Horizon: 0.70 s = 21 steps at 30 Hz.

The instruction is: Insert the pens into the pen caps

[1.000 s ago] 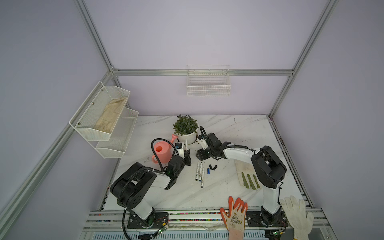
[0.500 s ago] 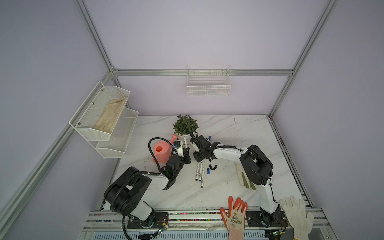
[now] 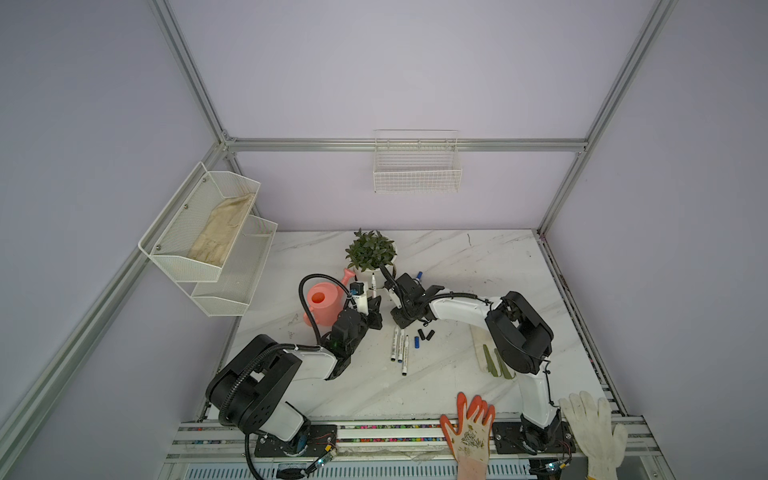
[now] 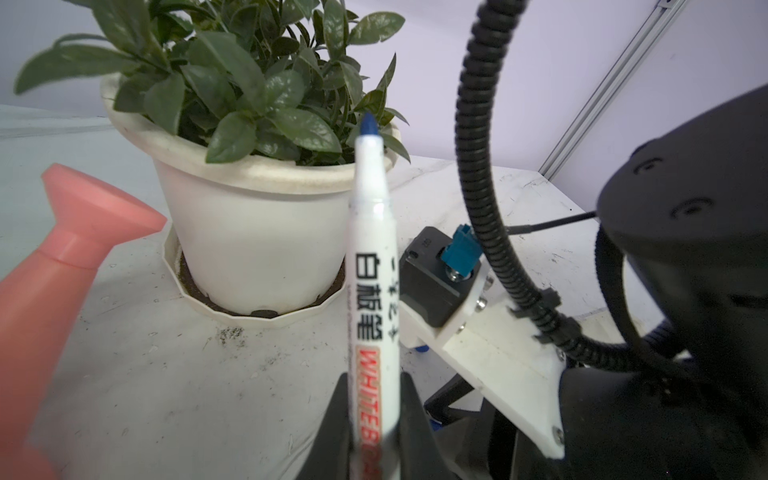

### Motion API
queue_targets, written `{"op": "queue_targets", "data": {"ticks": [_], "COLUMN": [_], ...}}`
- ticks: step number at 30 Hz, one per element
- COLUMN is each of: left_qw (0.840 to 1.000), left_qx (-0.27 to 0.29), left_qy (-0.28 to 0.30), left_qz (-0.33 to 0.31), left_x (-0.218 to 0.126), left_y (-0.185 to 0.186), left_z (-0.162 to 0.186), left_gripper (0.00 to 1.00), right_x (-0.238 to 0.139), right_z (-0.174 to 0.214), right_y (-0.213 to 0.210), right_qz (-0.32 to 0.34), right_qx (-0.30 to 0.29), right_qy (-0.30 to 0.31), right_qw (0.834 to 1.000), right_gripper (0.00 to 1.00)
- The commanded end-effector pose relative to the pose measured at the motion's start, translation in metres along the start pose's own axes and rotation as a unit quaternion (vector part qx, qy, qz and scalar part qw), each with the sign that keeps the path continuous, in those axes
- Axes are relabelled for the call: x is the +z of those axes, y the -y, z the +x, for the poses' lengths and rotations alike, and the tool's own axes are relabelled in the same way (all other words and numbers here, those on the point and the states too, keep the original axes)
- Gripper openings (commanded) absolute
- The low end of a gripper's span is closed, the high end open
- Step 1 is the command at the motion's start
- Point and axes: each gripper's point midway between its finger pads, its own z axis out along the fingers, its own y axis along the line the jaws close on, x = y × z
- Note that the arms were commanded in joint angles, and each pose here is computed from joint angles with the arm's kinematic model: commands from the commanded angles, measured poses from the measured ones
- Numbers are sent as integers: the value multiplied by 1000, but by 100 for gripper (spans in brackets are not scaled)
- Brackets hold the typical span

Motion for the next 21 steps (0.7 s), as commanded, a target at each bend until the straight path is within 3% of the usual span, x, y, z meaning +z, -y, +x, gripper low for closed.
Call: {"op": "queue_targets", "data": {"ticks": [1,6,11,13,17,21], "left_qw": [1000,998,995,994,990,984], "left_qx": [13,32,57,61,62,64], "left_qy": [13,4,-6,-8,-10,-8], "left_qz": [21,47,78,93,127,168], "left_x": [1,2,5,5,8,8], "left_y": [9,21,36,43,59,80], "left_z": [-9,-9,-8,-7,-10,-15], "left_gripper": [0,0,0,0,0,0], "right_x": [7,8,-41,-76,-149,-172], "right_z": [29,6,-44,-67,-101,-109], "right_y": [0,0,24,45,72,59], "right_qz": [4,-3,-34,-69,-170,-240], "right_qx": [-17,-2,64,115,183,165], "right_qy": [-51,-19,81,147,280,300], "right_qw": [999,1000,994,980,927,908], "right_gripper": [25,5,0,0,0,0]}}
